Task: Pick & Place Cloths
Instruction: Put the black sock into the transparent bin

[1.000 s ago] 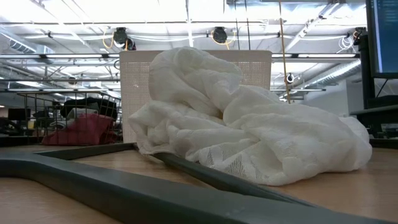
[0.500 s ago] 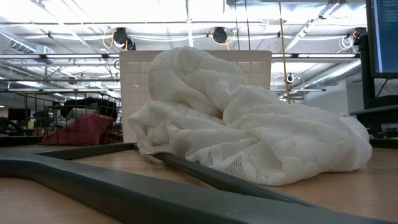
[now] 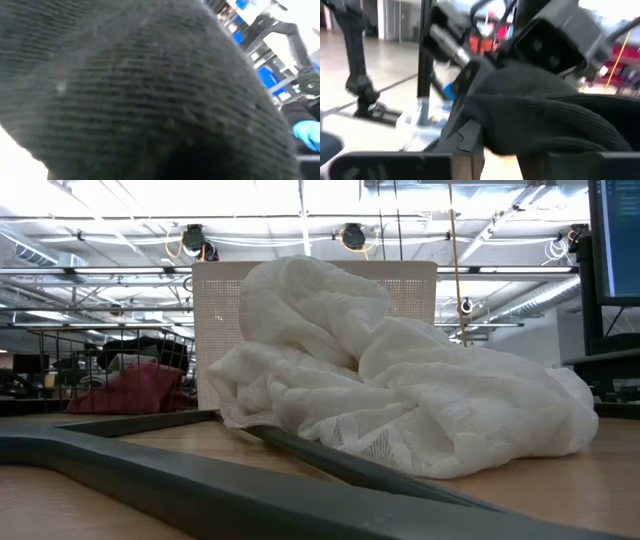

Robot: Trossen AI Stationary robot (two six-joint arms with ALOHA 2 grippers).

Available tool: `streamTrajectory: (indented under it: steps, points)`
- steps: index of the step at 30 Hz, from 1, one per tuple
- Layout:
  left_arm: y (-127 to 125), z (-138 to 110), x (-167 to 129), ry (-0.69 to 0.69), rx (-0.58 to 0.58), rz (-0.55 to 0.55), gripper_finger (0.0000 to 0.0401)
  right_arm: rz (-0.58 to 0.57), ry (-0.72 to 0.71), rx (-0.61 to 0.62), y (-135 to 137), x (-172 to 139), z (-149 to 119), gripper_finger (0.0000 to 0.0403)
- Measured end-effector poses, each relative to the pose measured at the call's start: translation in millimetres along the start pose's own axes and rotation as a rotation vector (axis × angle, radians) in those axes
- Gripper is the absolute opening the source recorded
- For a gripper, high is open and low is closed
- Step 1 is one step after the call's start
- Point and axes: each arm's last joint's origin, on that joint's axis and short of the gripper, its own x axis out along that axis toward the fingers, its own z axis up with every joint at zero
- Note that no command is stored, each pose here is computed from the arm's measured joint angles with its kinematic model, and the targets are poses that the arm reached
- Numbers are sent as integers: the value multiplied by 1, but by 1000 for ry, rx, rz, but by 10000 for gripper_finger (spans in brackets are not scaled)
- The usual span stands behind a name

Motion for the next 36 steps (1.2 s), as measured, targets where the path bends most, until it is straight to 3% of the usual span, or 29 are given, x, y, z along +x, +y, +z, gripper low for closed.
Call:
streamTrajectory:
  steps: [13, 24, 30, 36]
  points:
    - [-3, -31, -17, 303, -254, 126, 3, 72, 315, 95, 12, -21, -17, 143]
    - [-39, -53, -73, 511, -617, 195, 2, 100, 326, 88, 13, -39, -5, 141]
    - [-60, -74, -104, 639, -832, 319, 2, 102, 331, 77, 12, -41, -4, 140]
    - [-75, -99, -123, 780, -974, 516, 1, 104, 342, 64, 12, -41, -5, 141]
